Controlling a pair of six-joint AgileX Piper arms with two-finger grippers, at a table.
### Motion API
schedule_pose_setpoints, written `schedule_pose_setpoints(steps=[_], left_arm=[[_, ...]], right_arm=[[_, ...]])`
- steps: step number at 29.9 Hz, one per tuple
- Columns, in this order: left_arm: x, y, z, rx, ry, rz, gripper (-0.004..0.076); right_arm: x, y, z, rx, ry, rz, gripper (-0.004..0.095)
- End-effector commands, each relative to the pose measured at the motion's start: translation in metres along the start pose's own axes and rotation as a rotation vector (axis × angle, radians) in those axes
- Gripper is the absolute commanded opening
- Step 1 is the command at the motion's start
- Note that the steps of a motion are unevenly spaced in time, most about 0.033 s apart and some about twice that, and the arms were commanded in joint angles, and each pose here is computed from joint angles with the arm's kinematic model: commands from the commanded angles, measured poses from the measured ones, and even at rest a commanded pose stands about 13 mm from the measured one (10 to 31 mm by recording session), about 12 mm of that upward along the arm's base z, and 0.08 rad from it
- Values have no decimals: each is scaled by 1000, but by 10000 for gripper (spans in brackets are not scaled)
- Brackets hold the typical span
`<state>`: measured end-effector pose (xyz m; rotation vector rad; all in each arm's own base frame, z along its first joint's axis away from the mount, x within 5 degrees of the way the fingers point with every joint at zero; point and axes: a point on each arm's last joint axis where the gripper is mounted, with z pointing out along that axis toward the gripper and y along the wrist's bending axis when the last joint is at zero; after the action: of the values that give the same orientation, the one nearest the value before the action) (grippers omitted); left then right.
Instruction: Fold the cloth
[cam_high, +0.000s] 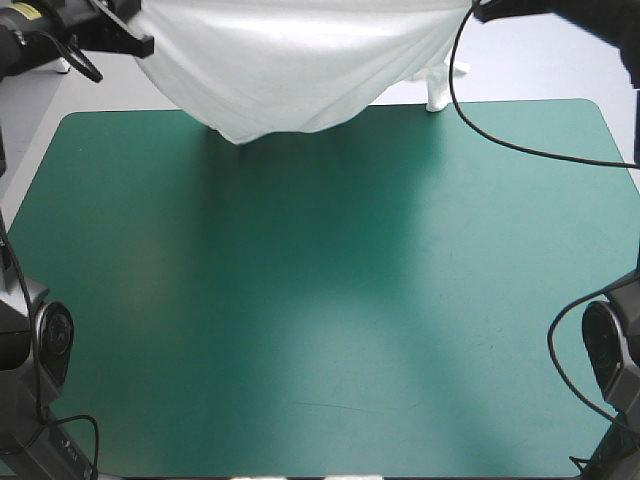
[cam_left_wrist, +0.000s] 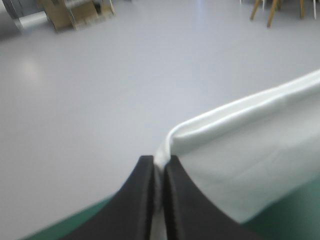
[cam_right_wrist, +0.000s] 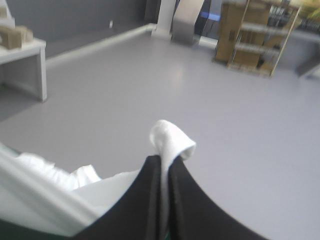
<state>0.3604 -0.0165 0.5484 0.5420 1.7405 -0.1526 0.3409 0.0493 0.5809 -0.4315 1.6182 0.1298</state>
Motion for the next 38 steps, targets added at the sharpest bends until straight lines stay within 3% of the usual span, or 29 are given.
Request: schedule_pose_setpoints(steps=[1, 7, 14, 27, 38], left_arm=[[11, -1, 6, 0, 15, -57, 19], [67, 2, 43, 42, 213, -141, 19], [115, -10, 53, 91, 361, -237, 19], [185, -64, -5, 130, 467, -326, 19], [233, -110, -59, 163, 554, -388, 19]], right_arm=[[15, -4, 8, 9, 47, 32, -15], [71, -1, 45, -45, 249, 95, -15], [119, 8, 45, -64, 398, 139, -15], [212, 49, -46, -34, 552, 201, -16], [254, 77, -115, -29, 628, 249, -16]])
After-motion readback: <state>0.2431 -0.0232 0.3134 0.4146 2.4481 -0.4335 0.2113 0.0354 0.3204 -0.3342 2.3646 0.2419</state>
